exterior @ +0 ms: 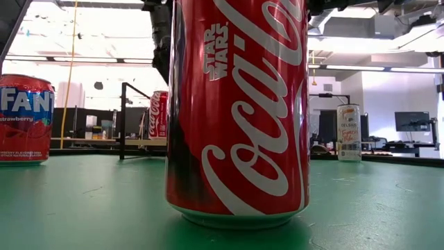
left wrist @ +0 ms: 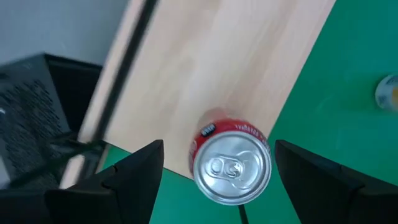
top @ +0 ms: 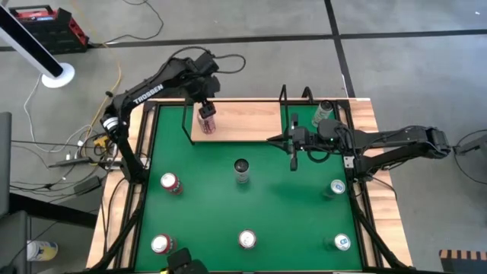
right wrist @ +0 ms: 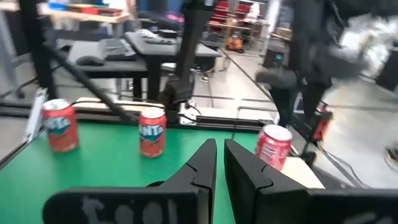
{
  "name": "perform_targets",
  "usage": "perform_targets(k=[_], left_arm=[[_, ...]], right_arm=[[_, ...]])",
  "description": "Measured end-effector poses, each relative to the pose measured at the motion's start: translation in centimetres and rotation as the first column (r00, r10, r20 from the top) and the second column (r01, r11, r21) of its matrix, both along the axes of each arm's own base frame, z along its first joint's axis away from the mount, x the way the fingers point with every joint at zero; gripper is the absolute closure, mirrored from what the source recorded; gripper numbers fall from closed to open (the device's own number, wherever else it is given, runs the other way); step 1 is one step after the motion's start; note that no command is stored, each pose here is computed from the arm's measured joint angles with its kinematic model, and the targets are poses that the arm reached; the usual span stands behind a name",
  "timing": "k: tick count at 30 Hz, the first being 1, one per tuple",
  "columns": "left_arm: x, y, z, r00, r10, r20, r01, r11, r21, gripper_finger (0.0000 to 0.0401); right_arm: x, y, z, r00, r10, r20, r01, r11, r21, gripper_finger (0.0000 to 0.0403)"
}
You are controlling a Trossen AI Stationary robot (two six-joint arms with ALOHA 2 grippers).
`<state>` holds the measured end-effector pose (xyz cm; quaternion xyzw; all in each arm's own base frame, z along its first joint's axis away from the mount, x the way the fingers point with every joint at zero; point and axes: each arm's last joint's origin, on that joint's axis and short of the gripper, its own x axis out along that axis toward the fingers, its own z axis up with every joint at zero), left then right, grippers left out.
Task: Place canned beverage on shelf
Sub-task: Put the top red-white soda can on the shelf
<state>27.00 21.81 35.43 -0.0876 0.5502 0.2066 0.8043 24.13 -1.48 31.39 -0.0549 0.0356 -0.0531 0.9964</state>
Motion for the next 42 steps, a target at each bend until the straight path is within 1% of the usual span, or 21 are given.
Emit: perform_targets(k=[2,4,7,10,14,17,19,22,27,31,37,42], left_arm=[[-0.3,-0.1,1.7,0.999,0.005,0.037,-0.006,1.0,0.027,0.0113],[-1.0,-0.6,3.6,0.996,0.019,0.085,-0.023,0.999,0.047,0.0113],[-2.8,-2.1,6.6,0.985,0.033,0.167,-0.049,0.995,0.093,0.0113],[-5.2,-4.2,8.7,0.969,0.032,0.247,-0.064,0.99,0.124,0.0113],[-8.4,-7.2,10.0,0.94,0.036,0.338,-0.089,0.986,0.141,0.0113],[-10.5,-9.2,10.0,0.911,0.027,0.412,-0.106,0.98,0.17,0.0113],[-11.6,-10.1,9.5,0.887,0.03,0.461,-0.129,0.974,0.185,0.0113],[-13.0,-11.2,8.2,0.85,0.032,0.526,-0.164,0.965,0.205,0.0113],[-14.6,-12.4,6.1,0.802,0.057,0.595,-0.211,0.958,0.193,0.0113],[-15.4,-13.0,5.1,0.793,0.084,0.603,-0.231,0.958,0.169,0.0113],[-16.1,-13.5,5.3,0.781,0.094,0.618,-0.247,0.954,0.168,0.0113],[-16.2,-13.6,5.3,0.781,0.098,0.617,-0.25,0.954,0.165,0.0113]], right_arm=[[0.6,-0.3,-0.3,0.999,-0.039,0.013,0.039,0.999,0.038,0.0345],[1.3,-0.8,-0.5,0.998,-0.055,0.0,0.055,0.996,0.077,0.0345],[3.4,-1.6,0.4,0.999,-0.049,0.002,0.048,0.994,0.095,0.0349],[6.1,-2.8,0.6,0.998,-0.021,-0.063,0.027,0.994,0.107,0.0361],[9.9,-5.1,0.6,0.985,0.022,-0.169,0.004,0.988,0.155,0.0382],[12.3,-7.1,0.4,0.969,0.064,-0.239,-0.008,0.974,0.228,0.0389],[13.9,-8.3,-0.3,0.952,0.098,-0.289,-0.009,0.956,0.295,0.0389],[16.3,-9.4,-1.2,0.929,0.143,-0.343,-0.016,0.937,0.349,0.0384],[20.1,-10.5,-2.4,0.908,0.152,-0.39,-0.002,0.933,0.359,0.0385],[22.6,-11.2,-3.7,0.893,0.156,-0.421,0.012,0.93,0.368,0.0386],[24.8,-12.6,-5.6,0.865,0.153,-0.477,0.049,0.922,0.384,0.0386],[26.4,-13.5,-6.9,0.866,0.143,-0.478,0.06,0.922,0.383,0.0386]])
